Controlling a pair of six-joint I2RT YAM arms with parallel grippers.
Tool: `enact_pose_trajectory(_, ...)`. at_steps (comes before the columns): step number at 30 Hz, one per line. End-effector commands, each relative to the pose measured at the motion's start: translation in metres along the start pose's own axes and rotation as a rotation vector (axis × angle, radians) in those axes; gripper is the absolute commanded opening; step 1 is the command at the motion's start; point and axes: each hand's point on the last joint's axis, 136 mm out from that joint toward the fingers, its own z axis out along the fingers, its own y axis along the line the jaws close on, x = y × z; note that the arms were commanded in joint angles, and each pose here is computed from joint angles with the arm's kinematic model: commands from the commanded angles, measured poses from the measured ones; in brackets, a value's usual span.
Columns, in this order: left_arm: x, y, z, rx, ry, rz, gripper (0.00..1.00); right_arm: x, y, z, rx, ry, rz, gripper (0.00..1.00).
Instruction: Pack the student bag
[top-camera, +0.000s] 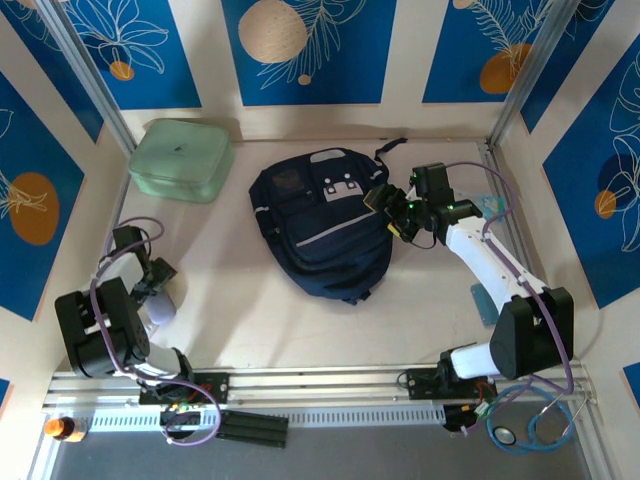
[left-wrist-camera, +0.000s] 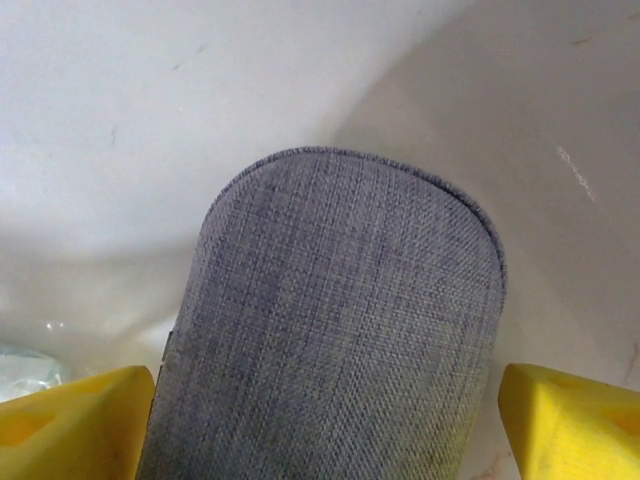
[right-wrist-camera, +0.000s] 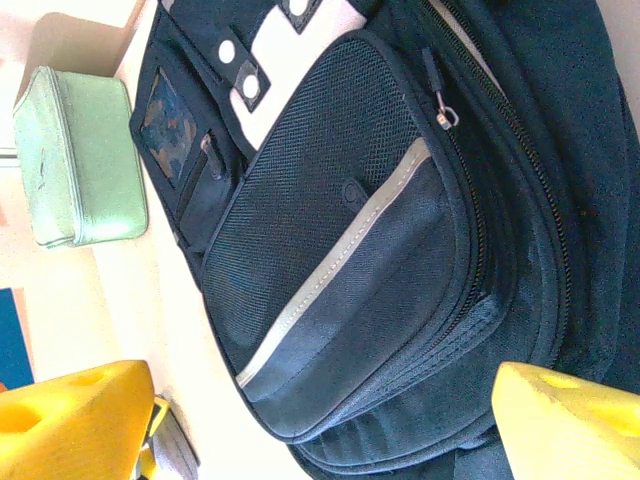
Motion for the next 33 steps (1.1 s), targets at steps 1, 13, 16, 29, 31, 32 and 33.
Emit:
enact_pose_trajectory(1, -0.003, 0.000, -0.003, -0.001, 0.014, 0.026, 0.84, 0.002, 0.005, -0.001, -0.012, 0.004, 0.002, 0.88)
enact_pose_trajectory(13, -0.009, -0.036, -0.016, 0.110, 0.015, 0.083, 0.61, 0.003, 0.005, 0.004, -0.019, 0.010, 0.006, 0.86)
enact_pose_trajectory(16, -0.005, -0.066, -0.032, 0.187, 0.012, 0.126, 0.59, 0.005, 0.007, 0.004, -0.026, 0.009, -0.005, 0.86)
enact_pose_trajectory(29, 0.068, -0.244, -0.138, 0.713, 0.091, 0.260, 0.54, 0.084, 0.081, 0.039, -0.210, 0.149, -0.395, 0.84)
enact_pose_trajectory(31, 0.079, -0.267, -0.154, 0.783, 0.113, 0.238, 0.54, 0.107, 0.094, 0.046, -0.246, 0.176, -0.465, 0.83)
enact_pose_trajectory(32, 0.083, -0.275, -0.160, 0.814, 0.121, 0.228, 0.54, 0.116, 0.098, 0.049, -0.254, 0.180, -0.491, 0.82)
enact_pose_trajectory(33, 0.088, -0.285, -0.168, 0.851, 0.131, 0.214, 0.54, 0.126, 0.103, 0.051, -0.273, 0.184, -0.526, 0.82)
